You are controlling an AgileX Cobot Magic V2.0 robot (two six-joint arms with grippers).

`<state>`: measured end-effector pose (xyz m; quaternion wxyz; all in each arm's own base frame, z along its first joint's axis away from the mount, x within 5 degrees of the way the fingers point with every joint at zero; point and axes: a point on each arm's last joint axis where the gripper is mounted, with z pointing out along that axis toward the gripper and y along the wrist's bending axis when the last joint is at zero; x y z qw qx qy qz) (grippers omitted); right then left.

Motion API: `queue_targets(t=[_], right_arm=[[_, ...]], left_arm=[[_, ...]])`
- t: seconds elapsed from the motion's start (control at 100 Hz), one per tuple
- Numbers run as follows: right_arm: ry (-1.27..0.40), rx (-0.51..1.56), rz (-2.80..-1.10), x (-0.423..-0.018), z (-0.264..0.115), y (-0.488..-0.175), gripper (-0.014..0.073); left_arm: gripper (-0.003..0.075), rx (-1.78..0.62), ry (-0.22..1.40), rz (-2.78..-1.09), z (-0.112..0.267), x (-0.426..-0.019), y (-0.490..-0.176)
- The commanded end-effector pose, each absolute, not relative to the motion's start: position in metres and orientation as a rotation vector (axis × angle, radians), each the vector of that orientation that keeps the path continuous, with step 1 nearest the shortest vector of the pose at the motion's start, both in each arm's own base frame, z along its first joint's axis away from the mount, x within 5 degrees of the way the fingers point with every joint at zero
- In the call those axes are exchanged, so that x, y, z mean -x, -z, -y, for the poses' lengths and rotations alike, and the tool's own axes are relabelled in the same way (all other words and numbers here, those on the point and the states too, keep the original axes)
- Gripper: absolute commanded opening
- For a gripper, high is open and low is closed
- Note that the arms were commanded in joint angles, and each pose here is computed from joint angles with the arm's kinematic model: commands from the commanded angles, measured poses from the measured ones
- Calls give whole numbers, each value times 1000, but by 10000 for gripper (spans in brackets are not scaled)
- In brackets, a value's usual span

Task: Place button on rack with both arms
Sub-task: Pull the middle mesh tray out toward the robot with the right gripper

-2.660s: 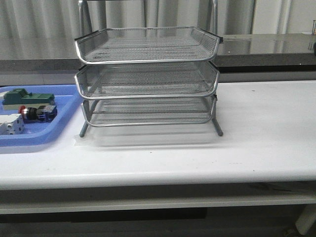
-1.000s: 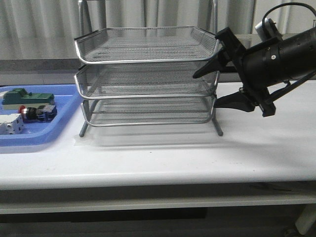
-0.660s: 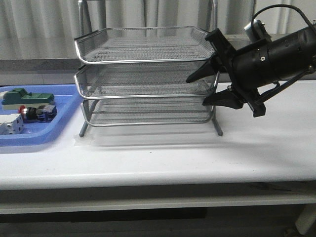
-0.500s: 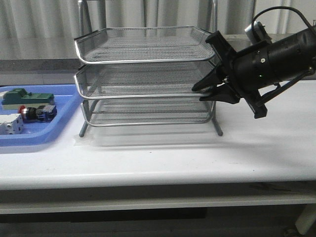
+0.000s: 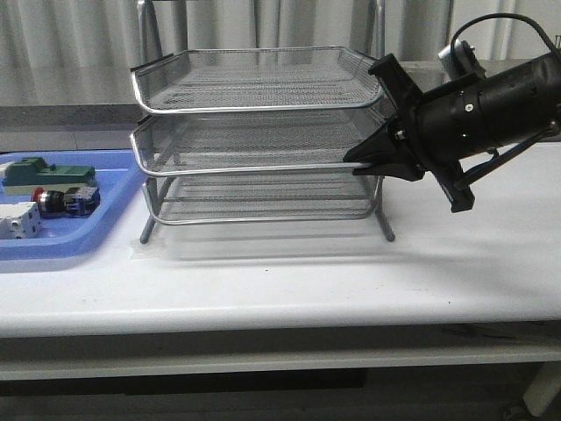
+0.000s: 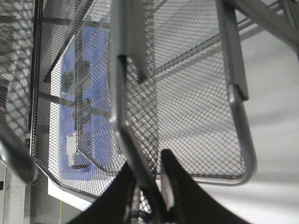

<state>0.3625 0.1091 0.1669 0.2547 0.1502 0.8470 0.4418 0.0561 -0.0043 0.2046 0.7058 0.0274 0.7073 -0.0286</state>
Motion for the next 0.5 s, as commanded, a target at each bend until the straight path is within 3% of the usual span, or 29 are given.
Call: queue_targets(t=[0.0, 0.49], right_arm=[[-1359, -375, -2203, -355, -115, -189, 46], [-1453, -254, -2379, -297, -116, -152, 46]], left_arm=[[-20, -52, 73, -1504, 4, -55, -199], [-20, -52, 73, -1504, 4, -55, -199]])
